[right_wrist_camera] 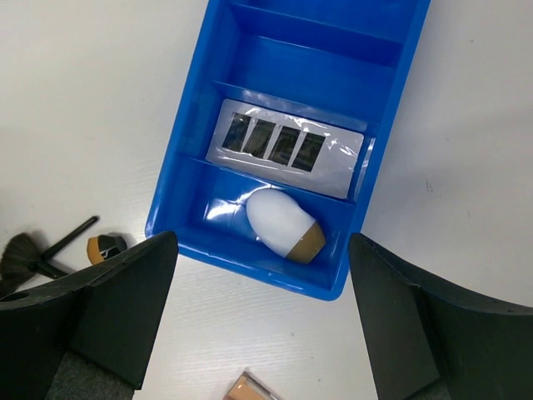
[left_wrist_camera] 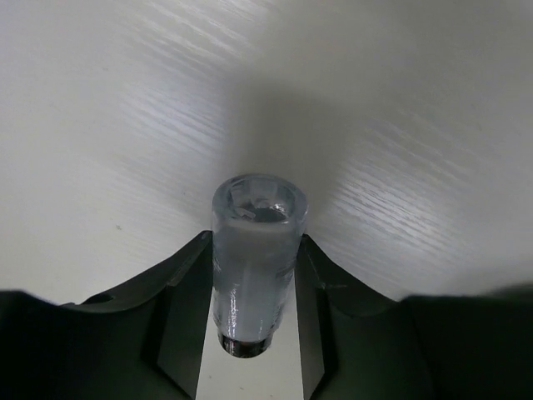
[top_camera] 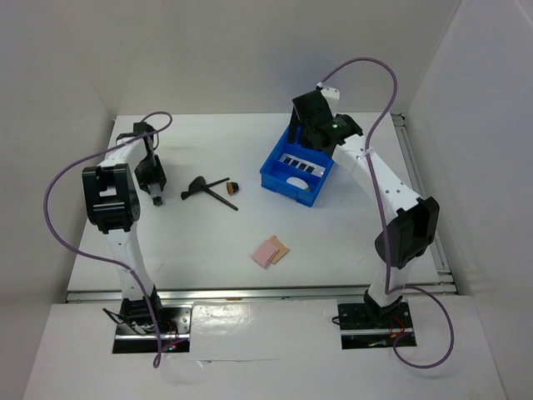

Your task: Organize the makeup

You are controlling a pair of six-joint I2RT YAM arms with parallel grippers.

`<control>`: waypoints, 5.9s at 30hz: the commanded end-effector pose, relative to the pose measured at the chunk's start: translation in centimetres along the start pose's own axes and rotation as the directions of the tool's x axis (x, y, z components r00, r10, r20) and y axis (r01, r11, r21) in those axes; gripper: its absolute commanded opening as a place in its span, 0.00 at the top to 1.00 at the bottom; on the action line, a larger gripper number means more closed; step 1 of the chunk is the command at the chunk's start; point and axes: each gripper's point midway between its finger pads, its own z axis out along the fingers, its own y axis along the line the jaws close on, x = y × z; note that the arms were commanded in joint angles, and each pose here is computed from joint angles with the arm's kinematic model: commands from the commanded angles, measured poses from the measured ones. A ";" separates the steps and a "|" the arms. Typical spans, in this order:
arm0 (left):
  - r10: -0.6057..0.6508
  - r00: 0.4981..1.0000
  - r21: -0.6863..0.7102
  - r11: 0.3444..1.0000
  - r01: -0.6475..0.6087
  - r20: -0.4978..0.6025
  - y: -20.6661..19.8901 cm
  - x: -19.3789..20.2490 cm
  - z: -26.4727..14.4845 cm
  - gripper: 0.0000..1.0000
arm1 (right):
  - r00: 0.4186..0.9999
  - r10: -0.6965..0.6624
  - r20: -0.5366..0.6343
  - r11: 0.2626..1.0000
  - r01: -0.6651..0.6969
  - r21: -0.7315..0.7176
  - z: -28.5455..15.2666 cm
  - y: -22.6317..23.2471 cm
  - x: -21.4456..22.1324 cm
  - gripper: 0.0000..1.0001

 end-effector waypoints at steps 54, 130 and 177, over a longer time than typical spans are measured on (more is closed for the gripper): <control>-0.313 0.925 0.753 0.656 0.046 0.217 -43.4 10.9 -20.2 0.97 | 0.946 0.290 0.142 0.954 -0.298 0.037 -9.3 -14.3 -3.3 0.10; -0.142 0.941 0.385 0.923 0.013 0.307 -6.2 8.4 -23.6 0.23 | 0.882 -0.398 -0.252 0.851 0.254 -0.459 11.0 20.4 19.0 0.07; -0.121 0.946 0.443 0.896 -0.026 0.301 -7.2 9.1 -23.4 0.23 | 0.944 -0.330 0.009 0.809 0.288 -0.512 5.2 25.4 11.1 0.72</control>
